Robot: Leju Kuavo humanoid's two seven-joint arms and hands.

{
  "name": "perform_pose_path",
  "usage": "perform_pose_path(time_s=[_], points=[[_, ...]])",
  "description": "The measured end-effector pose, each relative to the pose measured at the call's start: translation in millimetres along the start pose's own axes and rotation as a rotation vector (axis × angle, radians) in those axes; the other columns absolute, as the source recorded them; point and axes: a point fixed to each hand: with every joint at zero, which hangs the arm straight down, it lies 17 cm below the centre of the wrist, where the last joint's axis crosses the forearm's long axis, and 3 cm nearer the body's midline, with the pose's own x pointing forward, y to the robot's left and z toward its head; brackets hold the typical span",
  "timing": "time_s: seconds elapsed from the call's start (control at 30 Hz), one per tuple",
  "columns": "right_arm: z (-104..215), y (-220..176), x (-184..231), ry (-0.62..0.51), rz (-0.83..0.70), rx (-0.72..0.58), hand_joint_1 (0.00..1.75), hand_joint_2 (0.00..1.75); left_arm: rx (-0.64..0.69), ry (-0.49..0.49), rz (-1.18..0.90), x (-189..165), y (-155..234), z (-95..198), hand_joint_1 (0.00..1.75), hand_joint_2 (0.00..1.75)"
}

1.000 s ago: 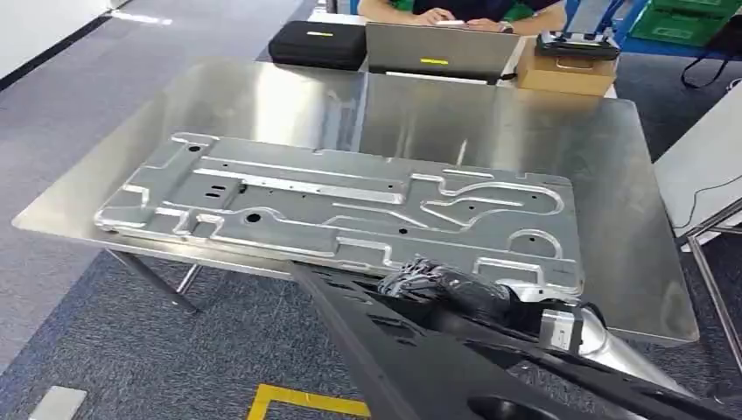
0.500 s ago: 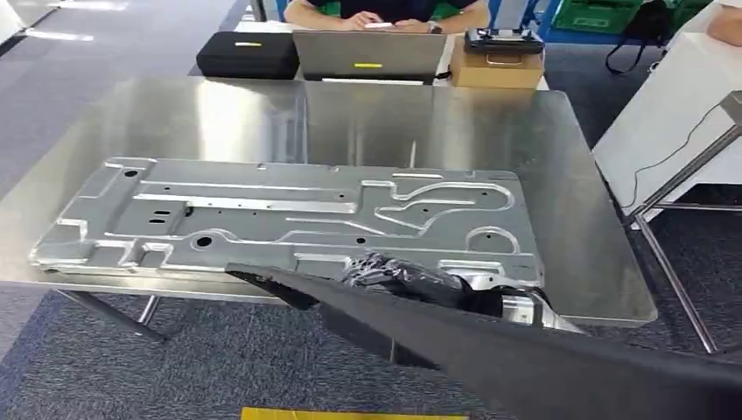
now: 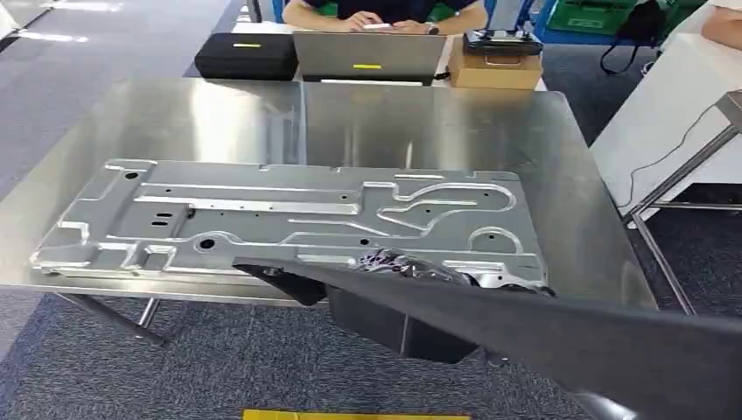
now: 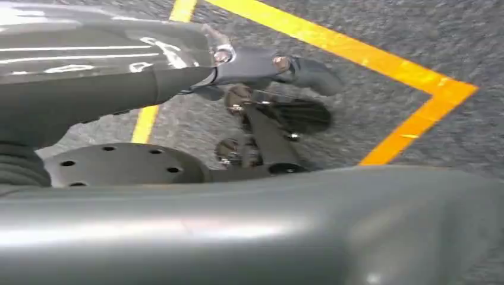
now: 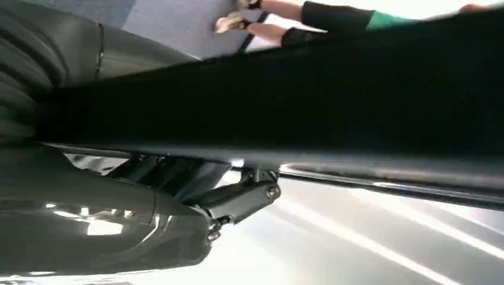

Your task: Take the parts from the cabinet and place them on the table.

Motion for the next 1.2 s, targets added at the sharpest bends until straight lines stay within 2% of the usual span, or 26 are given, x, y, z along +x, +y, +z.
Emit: perform_pose_path(time_s=[0.17,0.4,0.73,0.93,1.2], points=[[-5.2,-6.3,-2.9,0.009,0.022,-0.008,1.75,1.75,-0.006,-0.007,-0.009,3.3,-1.8,-0.7,0.00,1.75],[-10.2,-25.6,-35.3,0.133,0.194,-0.043,1.75,1.75,-0.001,-0.011,-0.008,2.9,-0.2,-0.4,0.00,1.75],[-29.3,-64.1,-128.2,0.431,0.493,-0.001,1.75,1.75,-0.024,-0.018,-0.027,6.9,-9.2,-1.4,0.00,1.75],[-44.5,-72.8,-188.4,0.560,0.545,0.052,1.75,1.75,-0.051,-0.009,-0.078,6.3,-16.3,-1.5,0.00,1.75],[-44.4,-101.0,-230.2,0.690,0.637,0.040,1.75,1.75,-0.063,0.014,-0.115,1.0,-19.5,-1.2,0.00,1.75]])
